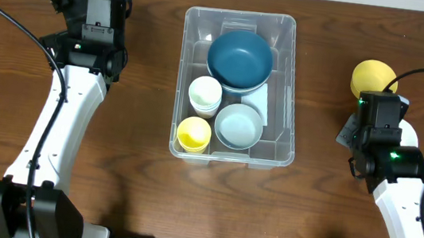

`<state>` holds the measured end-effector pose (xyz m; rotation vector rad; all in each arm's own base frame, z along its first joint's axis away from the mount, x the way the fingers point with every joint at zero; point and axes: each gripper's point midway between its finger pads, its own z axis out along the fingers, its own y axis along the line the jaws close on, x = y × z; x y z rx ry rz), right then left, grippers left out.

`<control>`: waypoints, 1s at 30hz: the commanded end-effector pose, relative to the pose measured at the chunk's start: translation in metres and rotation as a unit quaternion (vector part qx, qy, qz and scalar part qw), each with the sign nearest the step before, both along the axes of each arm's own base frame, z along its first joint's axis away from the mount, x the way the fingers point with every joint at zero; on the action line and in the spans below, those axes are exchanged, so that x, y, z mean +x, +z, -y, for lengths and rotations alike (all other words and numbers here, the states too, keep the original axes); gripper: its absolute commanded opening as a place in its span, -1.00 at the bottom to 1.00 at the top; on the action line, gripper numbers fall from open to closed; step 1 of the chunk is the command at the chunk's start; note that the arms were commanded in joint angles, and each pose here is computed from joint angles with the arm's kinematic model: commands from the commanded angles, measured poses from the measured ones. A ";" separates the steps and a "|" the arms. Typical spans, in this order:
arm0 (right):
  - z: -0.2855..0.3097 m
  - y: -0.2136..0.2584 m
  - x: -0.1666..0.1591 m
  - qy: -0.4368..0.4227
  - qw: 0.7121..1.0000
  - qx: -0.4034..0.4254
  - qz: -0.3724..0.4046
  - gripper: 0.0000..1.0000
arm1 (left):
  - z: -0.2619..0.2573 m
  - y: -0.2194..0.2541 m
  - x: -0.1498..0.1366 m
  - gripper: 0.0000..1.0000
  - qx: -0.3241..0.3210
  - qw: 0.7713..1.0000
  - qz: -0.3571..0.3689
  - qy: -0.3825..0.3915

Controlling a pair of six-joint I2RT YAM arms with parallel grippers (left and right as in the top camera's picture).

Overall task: Pack container
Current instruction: 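Move the right gripper to the remaining white bowl and grasp its rim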

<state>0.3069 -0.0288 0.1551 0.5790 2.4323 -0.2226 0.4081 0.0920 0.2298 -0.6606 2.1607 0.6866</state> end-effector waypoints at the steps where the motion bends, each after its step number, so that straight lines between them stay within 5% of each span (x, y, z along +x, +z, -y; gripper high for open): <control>1: 0.007 0.004 0.003 -0.008 1.000 -0.014 0.001 -0.82 | -0.004 0.008 -0.004 0.96 0.010 1.000 0.006 0.007; 3: 0.007 0.002 0.002 -0.008 1.000 -0.015 -0.003 -0.11 | -0.004 0.008 -0.004 0.96 0.010 1.000 0.006 0.007; 4: 0.007 0.001 0.002 -0.006 1.000 -0.016 -0.006 -0.06 | -0.004 0.008 -0.004 0.96 0.010 1.000 0.006 0.007; 30: 0.033 -0.005 -0.008 -0.047 0.998 -0.025 -0.029 0.13 | -0.004 0.008 -0.004 0.96 0.010 1.000 0.006 0.007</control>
